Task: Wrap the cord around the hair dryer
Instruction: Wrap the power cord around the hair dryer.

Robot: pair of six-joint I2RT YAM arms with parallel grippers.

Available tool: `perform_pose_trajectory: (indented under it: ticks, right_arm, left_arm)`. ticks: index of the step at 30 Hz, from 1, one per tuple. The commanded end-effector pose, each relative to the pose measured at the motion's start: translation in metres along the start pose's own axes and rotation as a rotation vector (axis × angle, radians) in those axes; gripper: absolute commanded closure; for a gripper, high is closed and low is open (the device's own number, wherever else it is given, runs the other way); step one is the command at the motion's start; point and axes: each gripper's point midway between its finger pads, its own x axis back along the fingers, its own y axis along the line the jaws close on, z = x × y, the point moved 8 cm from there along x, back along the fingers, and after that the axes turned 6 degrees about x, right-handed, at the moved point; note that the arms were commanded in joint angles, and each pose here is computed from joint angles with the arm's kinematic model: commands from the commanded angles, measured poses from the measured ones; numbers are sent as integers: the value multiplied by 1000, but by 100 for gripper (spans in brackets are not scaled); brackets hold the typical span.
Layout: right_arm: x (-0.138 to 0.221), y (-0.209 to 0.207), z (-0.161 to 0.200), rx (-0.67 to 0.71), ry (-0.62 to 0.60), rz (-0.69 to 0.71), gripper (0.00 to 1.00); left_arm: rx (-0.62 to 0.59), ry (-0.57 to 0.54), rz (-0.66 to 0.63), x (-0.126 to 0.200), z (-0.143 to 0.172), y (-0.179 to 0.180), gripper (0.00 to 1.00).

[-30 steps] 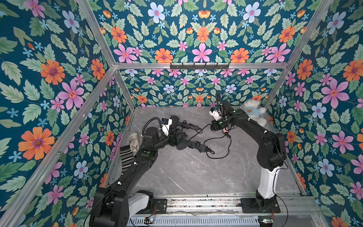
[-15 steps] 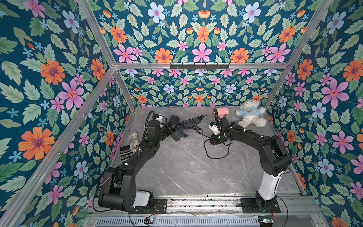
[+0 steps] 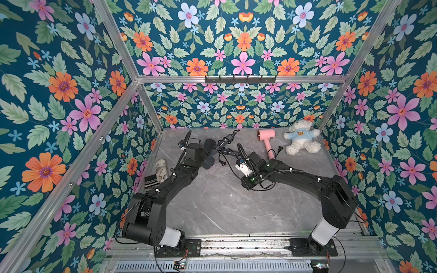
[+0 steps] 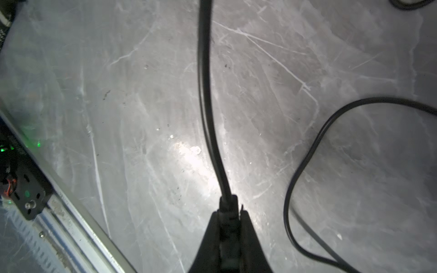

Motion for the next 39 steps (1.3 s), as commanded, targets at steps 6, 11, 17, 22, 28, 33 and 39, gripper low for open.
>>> perform_pose_trajectory:
  ticks: [6, 11, 17, 22, 28, 33, 39]
  right_arm:
    - [68, 30, -18, 64, -61, -1, 100]
    - [91, 35, -37, 55, -130, -11, 100]
    - [116, 41, -59, 60, -213, -18, 100]
    - [130, 31, -73, 42, -256, 12, 100]
    - [137, 0, -86, 30, -270, 51, 100]
    - [128, -27, -98, 49, -245, 49, 100]
    - [110, -60, -105, 64, -207, 50, 100]
  left_arm:
    - [-241, -230, -275, -2, -1, 6, 100]
    - [-354, -240, -307, -5, 11, -7, 100]
    - [-467, -249, -343, -8, 19, -19, 100]
    - [-547, -222, -344, -9, 28, -21, 100]
    - [-807, -77, -249, -5, 49, -38, 100]
    - [-1023, 189, -52, 1, 78, -44, 100]
    - [-1082, 467, 388, 35, 110, -49, 100]
